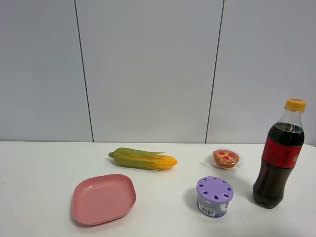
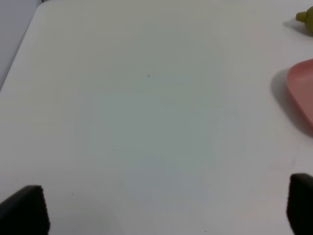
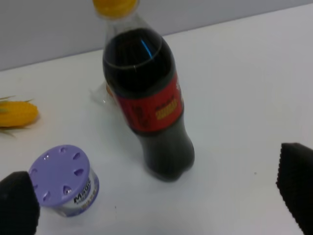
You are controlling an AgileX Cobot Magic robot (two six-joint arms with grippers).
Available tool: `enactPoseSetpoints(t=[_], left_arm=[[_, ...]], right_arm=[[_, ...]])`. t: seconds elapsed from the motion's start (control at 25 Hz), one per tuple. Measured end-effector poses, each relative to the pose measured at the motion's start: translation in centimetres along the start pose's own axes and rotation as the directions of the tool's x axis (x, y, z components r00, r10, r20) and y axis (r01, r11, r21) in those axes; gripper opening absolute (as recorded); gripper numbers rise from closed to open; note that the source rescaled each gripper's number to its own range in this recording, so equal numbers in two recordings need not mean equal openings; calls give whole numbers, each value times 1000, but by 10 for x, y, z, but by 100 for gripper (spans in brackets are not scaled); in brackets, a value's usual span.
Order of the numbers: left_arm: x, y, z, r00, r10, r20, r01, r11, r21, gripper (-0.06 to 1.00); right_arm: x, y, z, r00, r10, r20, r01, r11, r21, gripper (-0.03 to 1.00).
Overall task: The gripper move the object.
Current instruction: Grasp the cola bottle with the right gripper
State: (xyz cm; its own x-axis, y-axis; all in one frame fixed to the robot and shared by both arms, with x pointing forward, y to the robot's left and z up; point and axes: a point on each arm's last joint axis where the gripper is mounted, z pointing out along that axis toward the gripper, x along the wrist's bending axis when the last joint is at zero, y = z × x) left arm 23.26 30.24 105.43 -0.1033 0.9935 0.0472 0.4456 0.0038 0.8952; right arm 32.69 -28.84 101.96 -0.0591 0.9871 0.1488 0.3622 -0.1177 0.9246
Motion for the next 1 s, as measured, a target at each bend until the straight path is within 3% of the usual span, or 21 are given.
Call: enactPoseSetpoints(t=[0.2,0.44,0.72,1.0], left_arm=[[0,0,0,1000,0,0,0,1000,0,100],[0,0,0,1000,0,0,0,1000,0,100],[0,0,0,1000,0,0,0,1000,0,100],[0,0,0,1000,0,1,0,1000,0,100]], right_arm=[[-3,-9,7,1000,-1,-1,1,995,-95,100],[-7,-31,13,1000,-8,4,8,992,-127,100],[-7,-32,14,997,-77,9,77,980,-185,100],[-7,-36,32,989,-148,10,148,984,-100,100]])
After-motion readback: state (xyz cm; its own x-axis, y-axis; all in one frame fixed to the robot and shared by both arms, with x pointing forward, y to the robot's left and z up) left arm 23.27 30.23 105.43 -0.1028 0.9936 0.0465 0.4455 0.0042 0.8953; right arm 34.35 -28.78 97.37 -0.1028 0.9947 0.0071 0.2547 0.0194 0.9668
